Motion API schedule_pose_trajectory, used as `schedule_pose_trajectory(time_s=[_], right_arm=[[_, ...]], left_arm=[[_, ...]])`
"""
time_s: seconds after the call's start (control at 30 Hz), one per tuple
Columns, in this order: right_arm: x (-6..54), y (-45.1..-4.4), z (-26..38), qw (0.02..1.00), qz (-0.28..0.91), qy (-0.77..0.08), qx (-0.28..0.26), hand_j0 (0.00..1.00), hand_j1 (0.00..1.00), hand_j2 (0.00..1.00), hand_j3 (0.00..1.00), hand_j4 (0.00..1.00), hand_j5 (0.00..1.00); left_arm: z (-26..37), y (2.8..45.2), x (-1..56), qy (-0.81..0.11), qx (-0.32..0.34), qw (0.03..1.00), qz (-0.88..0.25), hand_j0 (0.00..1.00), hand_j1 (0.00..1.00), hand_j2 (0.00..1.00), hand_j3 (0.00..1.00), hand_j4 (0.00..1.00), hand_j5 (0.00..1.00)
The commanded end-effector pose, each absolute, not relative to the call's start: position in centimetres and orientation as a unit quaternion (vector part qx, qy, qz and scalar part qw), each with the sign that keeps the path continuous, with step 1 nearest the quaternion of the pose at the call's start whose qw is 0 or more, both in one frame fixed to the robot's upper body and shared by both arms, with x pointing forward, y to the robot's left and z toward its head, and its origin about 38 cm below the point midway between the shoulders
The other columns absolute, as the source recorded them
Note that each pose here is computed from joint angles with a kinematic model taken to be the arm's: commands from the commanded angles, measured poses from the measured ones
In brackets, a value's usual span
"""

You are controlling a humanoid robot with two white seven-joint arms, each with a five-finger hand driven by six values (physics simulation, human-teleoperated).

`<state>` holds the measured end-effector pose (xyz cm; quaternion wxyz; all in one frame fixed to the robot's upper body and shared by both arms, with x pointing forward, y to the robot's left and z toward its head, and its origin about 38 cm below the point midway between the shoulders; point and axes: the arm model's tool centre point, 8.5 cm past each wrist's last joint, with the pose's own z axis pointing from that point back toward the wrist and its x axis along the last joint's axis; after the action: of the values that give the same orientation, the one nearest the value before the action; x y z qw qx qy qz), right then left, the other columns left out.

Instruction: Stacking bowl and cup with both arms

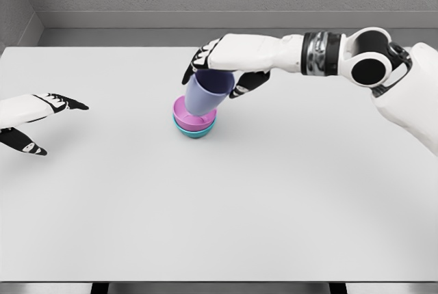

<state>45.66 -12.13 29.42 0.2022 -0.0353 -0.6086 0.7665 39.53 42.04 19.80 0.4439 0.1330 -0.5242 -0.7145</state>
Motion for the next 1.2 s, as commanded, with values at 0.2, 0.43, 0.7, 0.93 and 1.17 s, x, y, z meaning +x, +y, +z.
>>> schedule_pose_trajectory(time_s=[0.2,0.43,0.7,0.93,1.17], right_arm=[[46.0,-12.2,28.7,0.212,0.768,-0.604,-0.031,0.76,0.76,0.76,0.76,0.76,0.76],[46.6,-12.7,28.4,0.221,0.770,-0.598,-0.039,0.76,0.76,0.76,0.76,0.76,0.76],[46.6,-11.4,28.3,0.215,0.771,-0.598,-0.032,0.76,0.76,0.76,0.76,0.76,0.76],[47.0,-11.4,27.5,0.224,0.776,-0.590,-0.029,0.77,0.77,0.77,0.77,0.77,0.77],[47.0,-11.2,27.0,0.227,0.778,-0.585,-0.025,1.00,1.00,1.00,1.00,1.00,1.00]], left_arm=[[19.9,42.1,39.5,-0.526,0.133,0.446,-0.712,1.00,1.00,1.00,1.00,1.00,1.00],[19.8,42.1,39.5,-0.526,0.133,0.446,-0.712,1.00,1.00,1.00,1.00,1.00,1.00],[19.9,42.1,39.6,-0.526,0.133,0.446,-0.712,1.00,1.00,1.00,1.00,1.00,1.00],[19.9,42.1,39.6,-0.526,0.133,0.446,-0.712,1.00,1.00,1.00,1.00,1.00,1.00],[19.9,42.1,39.6,-0.526,0.133,0.445,-0.713,1.00,1.00,1.00,1.00,1.00,1.00]])
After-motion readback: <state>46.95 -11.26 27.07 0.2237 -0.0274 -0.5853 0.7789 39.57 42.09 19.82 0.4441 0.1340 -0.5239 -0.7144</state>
